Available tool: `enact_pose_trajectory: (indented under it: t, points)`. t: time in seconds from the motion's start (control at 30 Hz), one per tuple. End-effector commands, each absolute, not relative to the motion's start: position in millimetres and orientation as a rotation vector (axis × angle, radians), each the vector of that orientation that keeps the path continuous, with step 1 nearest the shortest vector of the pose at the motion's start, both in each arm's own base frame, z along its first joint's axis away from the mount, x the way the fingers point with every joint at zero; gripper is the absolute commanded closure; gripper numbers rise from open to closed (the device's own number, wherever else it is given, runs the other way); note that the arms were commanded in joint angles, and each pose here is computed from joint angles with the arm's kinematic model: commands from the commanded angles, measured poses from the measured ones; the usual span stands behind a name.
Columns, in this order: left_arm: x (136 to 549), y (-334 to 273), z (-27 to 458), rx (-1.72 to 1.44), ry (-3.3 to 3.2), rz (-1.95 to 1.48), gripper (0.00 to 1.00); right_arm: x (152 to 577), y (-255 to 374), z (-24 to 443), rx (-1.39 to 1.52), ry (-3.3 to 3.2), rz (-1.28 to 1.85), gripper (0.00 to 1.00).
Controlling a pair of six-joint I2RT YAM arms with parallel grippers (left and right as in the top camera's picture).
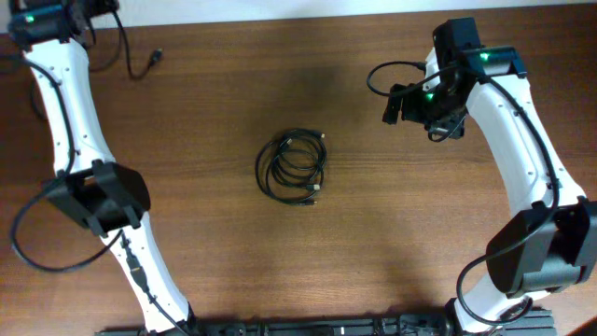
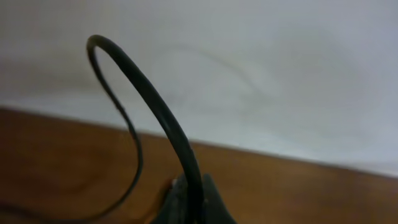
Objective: Untangle cables
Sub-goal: 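Place the cable at the table's far left and release it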
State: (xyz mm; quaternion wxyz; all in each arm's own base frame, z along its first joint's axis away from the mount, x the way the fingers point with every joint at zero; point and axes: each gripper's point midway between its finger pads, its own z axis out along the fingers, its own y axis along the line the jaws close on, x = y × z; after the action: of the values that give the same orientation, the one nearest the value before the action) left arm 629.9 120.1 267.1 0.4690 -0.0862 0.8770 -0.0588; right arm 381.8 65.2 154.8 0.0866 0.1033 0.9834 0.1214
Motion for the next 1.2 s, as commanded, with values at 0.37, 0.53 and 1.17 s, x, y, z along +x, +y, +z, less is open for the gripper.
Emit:
enact_pose_trajectory:
  t: [0.37,0.53,1.17]
  points:
    - [548.1,217.7,163.2,-0.623,2.524,0.158,0.94,382.4,63.4,155.2,0.299,2.927,0.348,0.02]
    - [534.1,256.0,130.5,-0.740,2.556,0.315,0.62,382.4,63.4,155.2,0.299,2.927,0.348,0.02]
    - [559.4,262.7,266.4,-0.935,2.067,-0.180,0.33,382.4,63.4,155.2,0.299,2.927,0.348,0.02]
